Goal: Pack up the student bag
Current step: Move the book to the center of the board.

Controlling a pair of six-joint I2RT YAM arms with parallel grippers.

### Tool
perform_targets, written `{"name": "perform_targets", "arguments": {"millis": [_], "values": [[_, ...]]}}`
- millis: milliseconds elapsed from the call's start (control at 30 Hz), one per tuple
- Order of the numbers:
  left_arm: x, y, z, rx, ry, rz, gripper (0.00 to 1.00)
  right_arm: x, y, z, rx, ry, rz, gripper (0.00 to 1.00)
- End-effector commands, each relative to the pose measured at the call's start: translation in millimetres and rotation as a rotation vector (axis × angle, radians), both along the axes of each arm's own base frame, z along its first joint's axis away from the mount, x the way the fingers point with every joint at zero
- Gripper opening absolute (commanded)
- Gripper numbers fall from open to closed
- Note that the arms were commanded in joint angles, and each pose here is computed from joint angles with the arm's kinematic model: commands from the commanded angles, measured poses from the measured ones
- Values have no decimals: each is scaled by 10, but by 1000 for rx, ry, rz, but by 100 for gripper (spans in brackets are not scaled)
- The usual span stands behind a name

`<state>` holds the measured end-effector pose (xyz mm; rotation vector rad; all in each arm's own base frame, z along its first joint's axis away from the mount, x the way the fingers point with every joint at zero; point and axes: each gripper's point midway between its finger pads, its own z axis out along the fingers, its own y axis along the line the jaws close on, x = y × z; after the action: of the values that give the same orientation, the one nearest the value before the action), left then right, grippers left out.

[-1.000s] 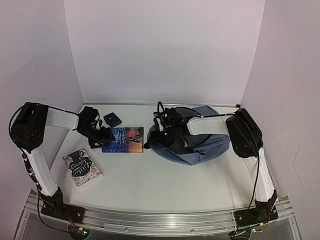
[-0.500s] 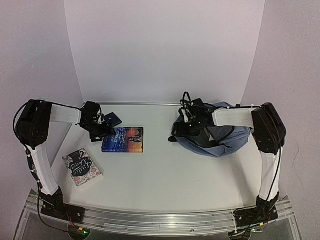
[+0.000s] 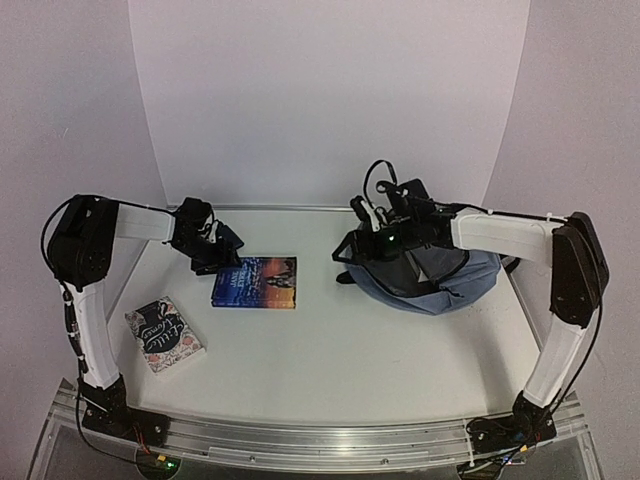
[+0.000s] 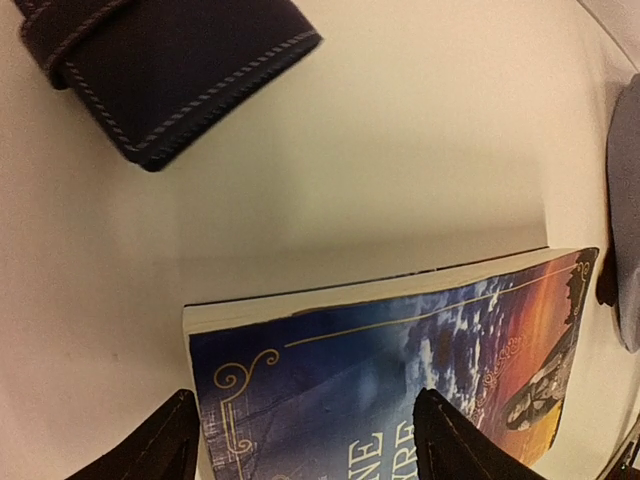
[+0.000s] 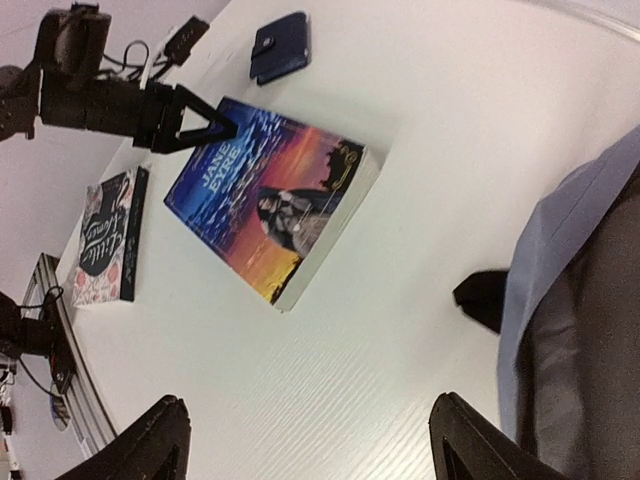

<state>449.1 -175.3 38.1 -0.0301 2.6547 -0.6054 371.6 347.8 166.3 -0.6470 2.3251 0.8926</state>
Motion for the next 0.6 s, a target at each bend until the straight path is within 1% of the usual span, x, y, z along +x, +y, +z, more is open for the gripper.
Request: {"name": "perform_targets", "arguments": {"millis": [0, 100, 267, 367, 433, 567], "values": [[-164, -444, -16, -55, -1, -99, 71, -431, 315, -267, 19, 101, 122, 79], [-259, -561, -43, -70, 7, -110, 70, -437, 408, -530, -2, 156, 112, 77], [-397, -702, -50, -73, 11, -127, 70, -251, 443, -954, -56, 210, 29, 71], [-461, -747, -52, -74, 15, -130, 70, -39, 375, -1161, -125, 184, -70, 69], [-493, -769, -57, -78, 14, -131, 69, 9, 382, -1212, -132, 182, -86, 67], [-550, -813, -117, -79, 27, -138, 69, 59, 506, -1191, -90, 190, -69, 62]]}}
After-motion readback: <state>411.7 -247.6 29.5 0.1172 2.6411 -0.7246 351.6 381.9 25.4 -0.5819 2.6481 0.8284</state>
